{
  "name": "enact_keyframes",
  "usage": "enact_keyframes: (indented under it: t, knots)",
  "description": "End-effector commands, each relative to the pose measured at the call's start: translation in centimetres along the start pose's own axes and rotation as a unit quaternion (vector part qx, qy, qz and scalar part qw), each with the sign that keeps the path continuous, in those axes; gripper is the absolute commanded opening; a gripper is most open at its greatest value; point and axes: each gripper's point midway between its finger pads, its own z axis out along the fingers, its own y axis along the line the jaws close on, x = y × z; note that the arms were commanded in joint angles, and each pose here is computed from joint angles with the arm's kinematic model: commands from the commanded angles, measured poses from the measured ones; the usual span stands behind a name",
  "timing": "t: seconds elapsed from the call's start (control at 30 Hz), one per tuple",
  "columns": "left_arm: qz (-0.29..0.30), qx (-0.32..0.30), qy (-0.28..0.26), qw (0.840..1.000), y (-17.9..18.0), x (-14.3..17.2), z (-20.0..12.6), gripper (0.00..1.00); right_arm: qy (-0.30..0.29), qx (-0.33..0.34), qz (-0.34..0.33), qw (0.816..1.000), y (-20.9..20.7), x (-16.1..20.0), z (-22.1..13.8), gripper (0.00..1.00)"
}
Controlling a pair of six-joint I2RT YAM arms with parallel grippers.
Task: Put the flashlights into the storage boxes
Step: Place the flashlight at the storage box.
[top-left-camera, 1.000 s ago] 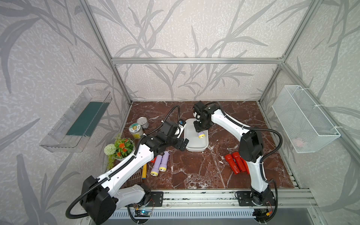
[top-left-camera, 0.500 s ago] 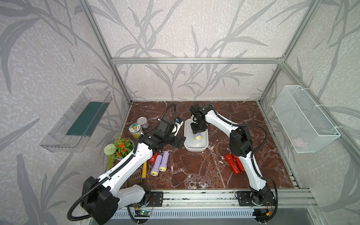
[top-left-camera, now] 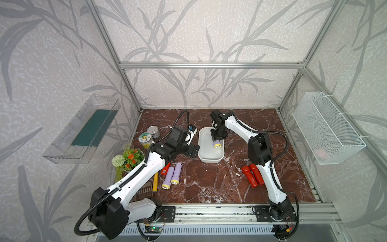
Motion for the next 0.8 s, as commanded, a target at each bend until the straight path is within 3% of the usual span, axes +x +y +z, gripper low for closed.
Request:
enact_keyframes:
  t: [0.0, 0.77]
  knots:
    - [-0.006, 0.001, -0.018, 1.000, 0.13, -1.47, -0.43, 0.99, 0.014, 0.015, 0.013, 1.000, -1.05, 0.27, 0.09, 0.32]
    - [-0.017, -0.015, -0.024, 0.999, 0.66, -0.93, -1.00, 0.99, 0.025, 0.031, 0.016, 0.999, -1.77, 0.14, -0.22, 0.50]
